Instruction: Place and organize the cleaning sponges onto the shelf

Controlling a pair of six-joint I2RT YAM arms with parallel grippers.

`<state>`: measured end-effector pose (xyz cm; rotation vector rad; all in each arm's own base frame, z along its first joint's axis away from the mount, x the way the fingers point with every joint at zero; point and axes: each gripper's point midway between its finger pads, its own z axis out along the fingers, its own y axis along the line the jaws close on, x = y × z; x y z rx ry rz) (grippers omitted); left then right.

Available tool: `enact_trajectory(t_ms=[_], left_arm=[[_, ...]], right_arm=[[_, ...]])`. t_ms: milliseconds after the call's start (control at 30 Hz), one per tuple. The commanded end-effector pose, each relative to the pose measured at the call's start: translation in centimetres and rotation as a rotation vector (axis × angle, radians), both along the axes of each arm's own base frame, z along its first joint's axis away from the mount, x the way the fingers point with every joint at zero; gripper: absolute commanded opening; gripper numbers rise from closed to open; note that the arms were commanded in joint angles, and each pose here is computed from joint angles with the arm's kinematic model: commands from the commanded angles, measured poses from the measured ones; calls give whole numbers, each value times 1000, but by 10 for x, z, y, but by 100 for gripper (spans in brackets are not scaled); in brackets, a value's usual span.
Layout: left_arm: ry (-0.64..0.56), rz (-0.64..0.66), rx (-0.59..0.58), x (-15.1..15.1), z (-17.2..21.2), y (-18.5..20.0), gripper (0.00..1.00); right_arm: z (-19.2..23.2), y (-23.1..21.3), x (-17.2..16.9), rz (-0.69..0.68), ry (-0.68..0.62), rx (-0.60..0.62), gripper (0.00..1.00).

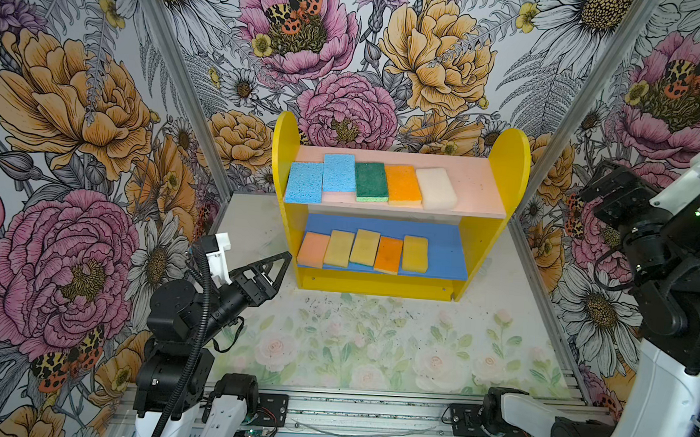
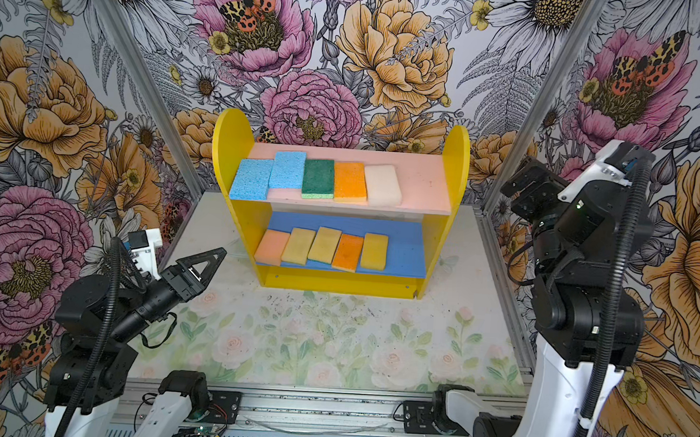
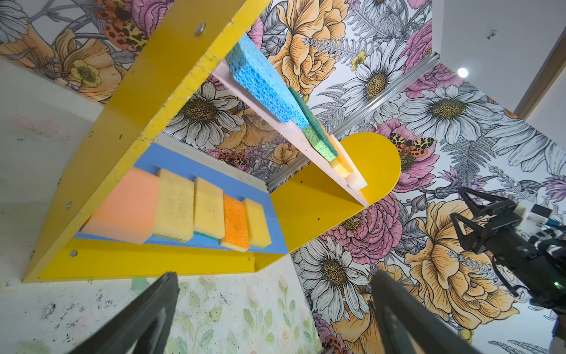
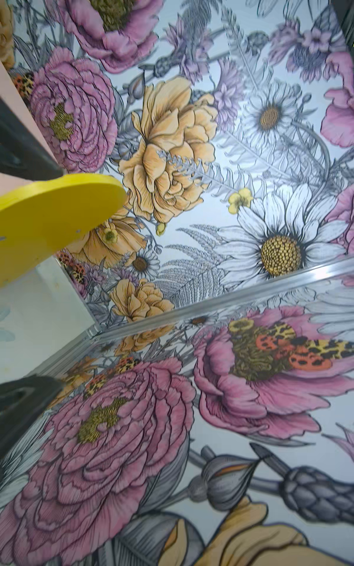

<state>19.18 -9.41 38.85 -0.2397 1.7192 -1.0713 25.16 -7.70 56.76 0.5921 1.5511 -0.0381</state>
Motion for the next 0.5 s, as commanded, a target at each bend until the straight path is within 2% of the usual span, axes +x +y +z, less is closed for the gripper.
enact_trajectory(t_ms=[0, 100, 167, 267, 400, 467], left_arm=[[5, 79, 77, 3, -2, 13, 99], [38, 154, 121, 9, -14, 25, 99], [58, 217, 156, 14, -24, 36, 99], [77, 299, 207, 21, -38, 51, 99], [80, 392, 283, 32, -49, 69, 99], [89, 464, 337, 41, -57, 83, 99]], right_arm=[[-54, -34, 25, -76, 125, 127, 100], [-129, -55, 54, -31, 252, 336, 99], [-178, -54, 72, 11, 322, 398, 100], [-240, -45, 88, 68, 407, 457, 100], [-298, -23, 105, 130, 515, 436, 100], [-327, -14, 114, 170, 555, 468, 99]])
